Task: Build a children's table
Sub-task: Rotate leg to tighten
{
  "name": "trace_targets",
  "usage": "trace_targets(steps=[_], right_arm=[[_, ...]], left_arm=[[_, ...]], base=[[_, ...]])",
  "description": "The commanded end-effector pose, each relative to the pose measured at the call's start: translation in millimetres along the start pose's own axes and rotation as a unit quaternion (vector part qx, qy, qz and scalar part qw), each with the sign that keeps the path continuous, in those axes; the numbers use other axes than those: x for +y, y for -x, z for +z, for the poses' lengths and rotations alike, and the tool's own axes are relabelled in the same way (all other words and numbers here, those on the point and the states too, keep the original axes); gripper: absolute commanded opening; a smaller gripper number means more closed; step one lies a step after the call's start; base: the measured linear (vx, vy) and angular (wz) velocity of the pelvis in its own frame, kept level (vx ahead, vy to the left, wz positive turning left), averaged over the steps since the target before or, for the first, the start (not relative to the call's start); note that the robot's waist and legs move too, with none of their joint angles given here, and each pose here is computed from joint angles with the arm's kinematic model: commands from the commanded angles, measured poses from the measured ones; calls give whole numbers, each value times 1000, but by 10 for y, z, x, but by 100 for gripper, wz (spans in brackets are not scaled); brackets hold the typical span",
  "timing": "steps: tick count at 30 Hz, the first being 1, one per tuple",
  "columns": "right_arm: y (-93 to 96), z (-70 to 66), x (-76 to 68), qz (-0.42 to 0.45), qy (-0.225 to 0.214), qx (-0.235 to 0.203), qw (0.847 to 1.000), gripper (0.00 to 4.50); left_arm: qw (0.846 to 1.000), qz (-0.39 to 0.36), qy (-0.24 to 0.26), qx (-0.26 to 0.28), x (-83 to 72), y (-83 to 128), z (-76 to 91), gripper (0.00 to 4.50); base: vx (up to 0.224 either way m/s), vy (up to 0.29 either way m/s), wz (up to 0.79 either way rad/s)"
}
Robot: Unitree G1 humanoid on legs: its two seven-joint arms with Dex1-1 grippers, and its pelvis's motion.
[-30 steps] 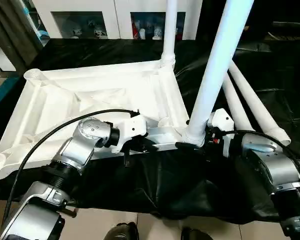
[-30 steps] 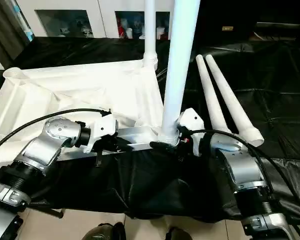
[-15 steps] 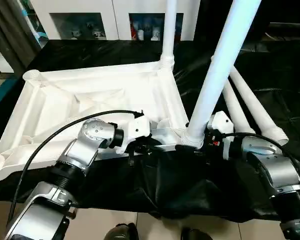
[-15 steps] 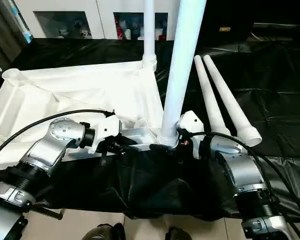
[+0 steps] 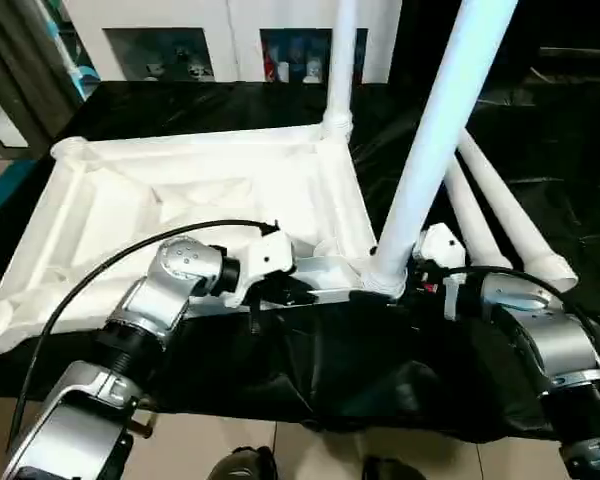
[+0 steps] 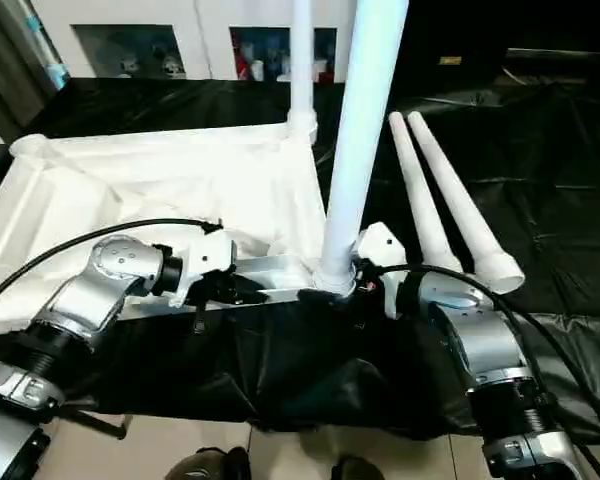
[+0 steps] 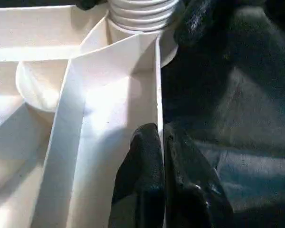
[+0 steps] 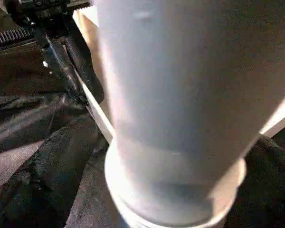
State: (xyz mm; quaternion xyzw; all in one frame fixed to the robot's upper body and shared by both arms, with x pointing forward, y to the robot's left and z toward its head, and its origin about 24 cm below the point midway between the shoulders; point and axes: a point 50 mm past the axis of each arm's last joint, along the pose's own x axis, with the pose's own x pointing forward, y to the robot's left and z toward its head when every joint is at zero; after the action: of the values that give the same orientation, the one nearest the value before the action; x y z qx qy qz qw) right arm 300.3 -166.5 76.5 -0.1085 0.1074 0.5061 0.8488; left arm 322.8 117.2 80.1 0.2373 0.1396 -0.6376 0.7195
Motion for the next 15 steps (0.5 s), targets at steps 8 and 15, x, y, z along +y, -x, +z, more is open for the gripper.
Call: trace_targets(steps=[8,15], right_arm=[[23,43,2,6,7,-6,1000,450],[30,47,-5,8,-2,-12,1000,373]], left_arm=[[999,-20,-12,27,-28,-8,-47,3],[999,-22,-10,29,-23,13,-60,0]], base=[[0,0,0],[0,0,0]])
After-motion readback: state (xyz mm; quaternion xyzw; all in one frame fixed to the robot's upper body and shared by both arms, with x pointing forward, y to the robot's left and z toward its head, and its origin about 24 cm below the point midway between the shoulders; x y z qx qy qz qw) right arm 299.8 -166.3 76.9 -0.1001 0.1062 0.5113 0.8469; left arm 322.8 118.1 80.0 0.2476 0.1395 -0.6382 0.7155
